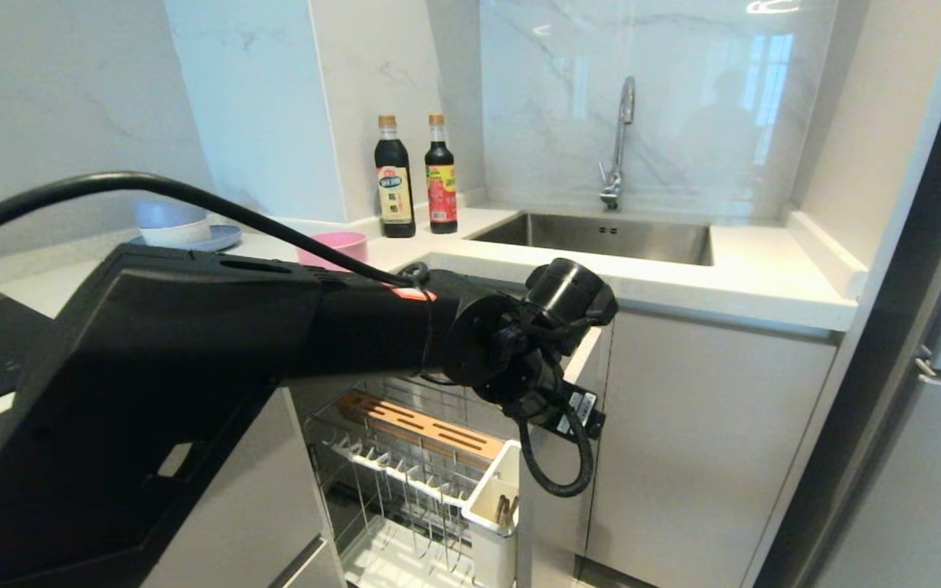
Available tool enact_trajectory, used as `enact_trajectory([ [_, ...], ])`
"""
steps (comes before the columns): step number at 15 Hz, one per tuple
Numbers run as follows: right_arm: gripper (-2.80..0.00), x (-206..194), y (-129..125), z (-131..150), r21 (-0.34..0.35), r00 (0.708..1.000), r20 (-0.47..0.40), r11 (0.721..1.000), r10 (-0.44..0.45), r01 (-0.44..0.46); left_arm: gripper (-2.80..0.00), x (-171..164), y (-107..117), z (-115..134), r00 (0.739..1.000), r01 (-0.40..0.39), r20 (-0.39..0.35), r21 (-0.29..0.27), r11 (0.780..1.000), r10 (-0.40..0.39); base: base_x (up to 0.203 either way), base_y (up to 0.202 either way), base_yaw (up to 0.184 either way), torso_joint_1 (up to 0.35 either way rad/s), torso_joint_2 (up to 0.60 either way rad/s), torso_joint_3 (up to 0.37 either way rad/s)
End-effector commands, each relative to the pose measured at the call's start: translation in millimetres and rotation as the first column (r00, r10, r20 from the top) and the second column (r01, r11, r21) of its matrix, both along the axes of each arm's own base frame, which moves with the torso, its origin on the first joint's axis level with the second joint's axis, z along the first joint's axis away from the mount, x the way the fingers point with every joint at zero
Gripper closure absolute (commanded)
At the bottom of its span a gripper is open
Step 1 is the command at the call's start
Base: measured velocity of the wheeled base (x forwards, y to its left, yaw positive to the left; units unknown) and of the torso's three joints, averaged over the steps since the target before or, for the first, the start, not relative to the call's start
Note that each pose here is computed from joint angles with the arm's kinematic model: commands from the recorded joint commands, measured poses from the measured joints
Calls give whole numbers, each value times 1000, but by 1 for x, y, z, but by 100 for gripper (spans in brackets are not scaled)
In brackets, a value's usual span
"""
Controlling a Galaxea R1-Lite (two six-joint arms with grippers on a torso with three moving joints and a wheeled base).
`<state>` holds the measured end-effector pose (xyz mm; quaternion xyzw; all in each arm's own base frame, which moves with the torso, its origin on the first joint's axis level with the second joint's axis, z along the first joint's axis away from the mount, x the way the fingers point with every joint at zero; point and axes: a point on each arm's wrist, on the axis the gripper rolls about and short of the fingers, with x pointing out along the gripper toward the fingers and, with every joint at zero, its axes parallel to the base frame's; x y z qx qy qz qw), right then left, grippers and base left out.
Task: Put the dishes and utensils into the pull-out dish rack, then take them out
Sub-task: Open the cupboard, then pick up the chopsticks and place it in the cupboard
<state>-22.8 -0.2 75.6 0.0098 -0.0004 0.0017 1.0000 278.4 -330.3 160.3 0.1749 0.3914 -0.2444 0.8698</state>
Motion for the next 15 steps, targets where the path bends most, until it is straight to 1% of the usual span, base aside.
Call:
enact_trajectory([
  [1,0,0,0,0,0,1000,-2,1000,0,0,-280,-9,-1,15,1000,13,15,-35,999,-12,0,0,0,0,0,0],
  [3,0,0,0,0,0,1000,-1,1000,0,0,-280,-21,1,37,999,38,33,-96,995,-35,0,0,0,0,0,0],
  [6,0,0,0,0,0,1000,-1,1000,0,0,-280,-45,15,86,994,72,99,-198,978,-54,0,0,0,0,0,0],
  [7,0,0,0,0,0,1000,-2,1000,0,0,0,-55,23,105,990,86,130,-235,968,-57,0,0,0,0,0,0],
  [9,0,0,0,0,0,1000,-1,1000,0,0,0,-77,46,147,978,113,203,-307,945,-51,0,0,0,0,0,0],
  [11,0,0,0,0,0,1000,-1,1000,0,0,0,-99,73,183,963,107,268,-350,931,-11,0,0,0,0,0,0],
  [13,0,0,0,-1,0,1000,-2,1000,0,0,0,-121,108,213,941,77,332,-390,918,62,0,0,0,0,0,0],
  [14,0,0,0,0,0,1000,-2,1000,0,0,0,-128,126,225,931,59,353,-406,912,96,0,0,0,0,0,0],
  [15,0,0,0,0,0,1000,-2,1000,0,0,0,-136,150,237,915,37,378,-425,904,141,0,0,0,0,0,0],
])
